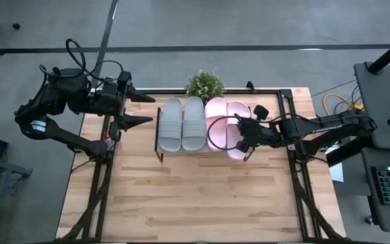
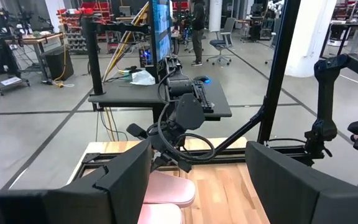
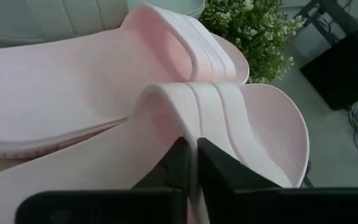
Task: Pick and place slides into the shelf
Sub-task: Put the right pink slipper on the shelf
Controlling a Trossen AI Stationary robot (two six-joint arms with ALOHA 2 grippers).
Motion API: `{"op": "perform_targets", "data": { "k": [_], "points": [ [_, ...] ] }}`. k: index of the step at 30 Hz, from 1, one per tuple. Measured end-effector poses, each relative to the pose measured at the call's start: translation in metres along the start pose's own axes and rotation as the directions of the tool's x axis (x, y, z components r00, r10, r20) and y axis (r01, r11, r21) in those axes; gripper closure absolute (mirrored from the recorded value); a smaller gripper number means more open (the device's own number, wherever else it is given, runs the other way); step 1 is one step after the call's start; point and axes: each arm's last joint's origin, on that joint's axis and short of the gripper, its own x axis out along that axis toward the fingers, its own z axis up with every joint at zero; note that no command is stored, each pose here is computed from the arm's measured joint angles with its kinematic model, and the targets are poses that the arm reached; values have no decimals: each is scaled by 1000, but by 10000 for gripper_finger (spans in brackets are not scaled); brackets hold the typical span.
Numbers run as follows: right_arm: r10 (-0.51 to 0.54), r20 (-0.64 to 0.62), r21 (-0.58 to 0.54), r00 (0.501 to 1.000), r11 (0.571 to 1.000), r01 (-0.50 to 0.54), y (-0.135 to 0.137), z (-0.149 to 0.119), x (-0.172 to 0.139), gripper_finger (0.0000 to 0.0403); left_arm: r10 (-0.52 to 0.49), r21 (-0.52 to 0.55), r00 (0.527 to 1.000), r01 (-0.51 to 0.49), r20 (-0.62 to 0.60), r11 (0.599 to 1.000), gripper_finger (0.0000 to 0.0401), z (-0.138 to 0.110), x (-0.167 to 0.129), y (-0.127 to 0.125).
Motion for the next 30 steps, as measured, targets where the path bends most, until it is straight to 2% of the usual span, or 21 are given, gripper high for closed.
{"op": "perform_targets", "data": {
  "k": [2, 14, 18, 26, 30],
  "points": [
    [1, 2, -15, 1000, 1000, 0, 0, 0, 0, 386, -2, 0, 1000, 2, 0, 1000, 155, 0, 0, 0],
    [5, 25, -87, 1000, 996, -3, -8, 11, -11, 391, -1, 0, 1000, 1, -2, 1000, 155, 0, 1, 0],
    [3, -5, -109, 1000, 994, -3, -12, 11, -16, 391, -1, 0, 1000, 1, -3, 1000, 155, 0, 1, 0],
    [1, -13, -120, 1000, 993, -2, -13, 8, -15, 392, -1, 0, 1000, 1, -2, 1000, 155, 0, 1, 0],
    [32, -12, -107, 999, 994, -34, -10, 5, -9, 392, -1, 0, 1000, 1, -2, 1000, 155, 0, 1, 0]
  ]
}}
